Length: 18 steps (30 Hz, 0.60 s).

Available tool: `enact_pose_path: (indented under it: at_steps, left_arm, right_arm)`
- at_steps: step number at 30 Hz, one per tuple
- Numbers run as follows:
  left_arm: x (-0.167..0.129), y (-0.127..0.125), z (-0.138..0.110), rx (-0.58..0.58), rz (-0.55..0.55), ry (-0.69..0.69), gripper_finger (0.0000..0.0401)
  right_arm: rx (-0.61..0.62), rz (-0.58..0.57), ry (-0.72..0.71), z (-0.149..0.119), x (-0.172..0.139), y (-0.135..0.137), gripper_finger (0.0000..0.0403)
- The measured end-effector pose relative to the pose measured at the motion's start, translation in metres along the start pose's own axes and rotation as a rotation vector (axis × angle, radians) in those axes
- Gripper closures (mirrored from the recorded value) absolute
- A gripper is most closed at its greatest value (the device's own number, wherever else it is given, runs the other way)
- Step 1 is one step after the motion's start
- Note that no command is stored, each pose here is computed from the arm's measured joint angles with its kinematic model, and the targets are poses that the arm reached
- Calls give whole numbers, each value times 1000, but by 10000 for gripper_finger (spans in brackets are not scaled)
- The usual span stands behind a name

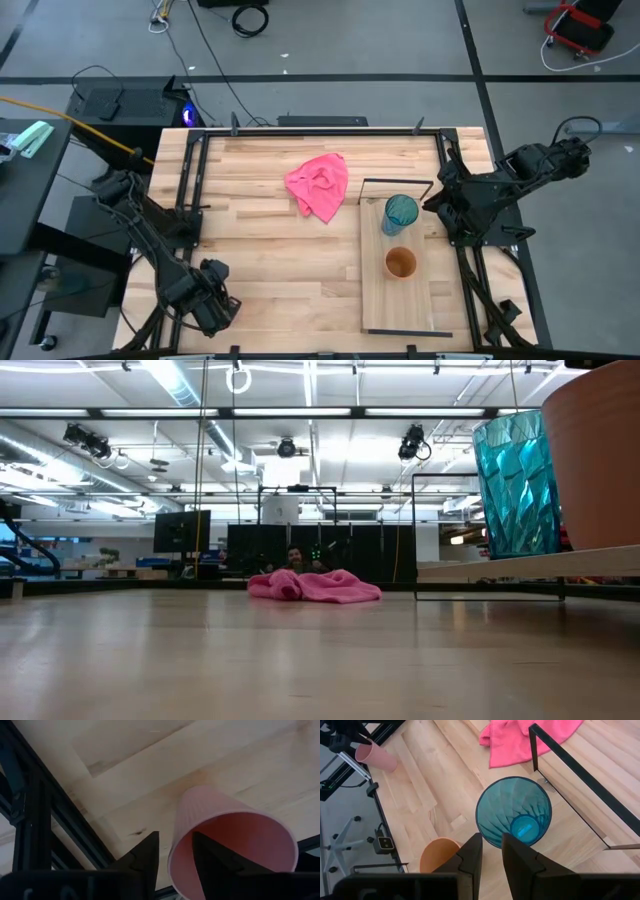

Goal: Stack small to large cups/mugs on shelf
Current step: Put the pink cup on the shelf

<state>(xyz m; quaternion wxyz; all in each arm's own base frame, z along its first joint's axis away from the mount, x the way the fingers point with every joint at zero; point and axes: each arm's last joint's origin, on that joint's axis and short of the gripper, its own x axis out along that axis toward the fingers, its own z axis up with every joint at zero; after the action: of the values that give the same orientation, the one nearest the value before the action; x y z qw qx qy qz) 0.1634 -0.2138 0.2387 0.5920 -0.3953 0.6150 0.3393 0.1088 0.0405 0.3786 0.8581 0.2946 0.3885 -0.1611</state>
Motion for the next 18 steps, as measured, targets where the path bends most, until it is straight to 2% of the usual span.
enact_pose_path:
  at_steps: [8, 18]
  left_arm:
    - [1, 0, 1, -12, 8, -5, 308]
    - [11, -6, 2, -37, 42, -24, 370]
  right_arm:
    - [0, 0, 0, 0, 0, 0, 323]
    - [-2, 0, 0, 0, 0, 0, 323]
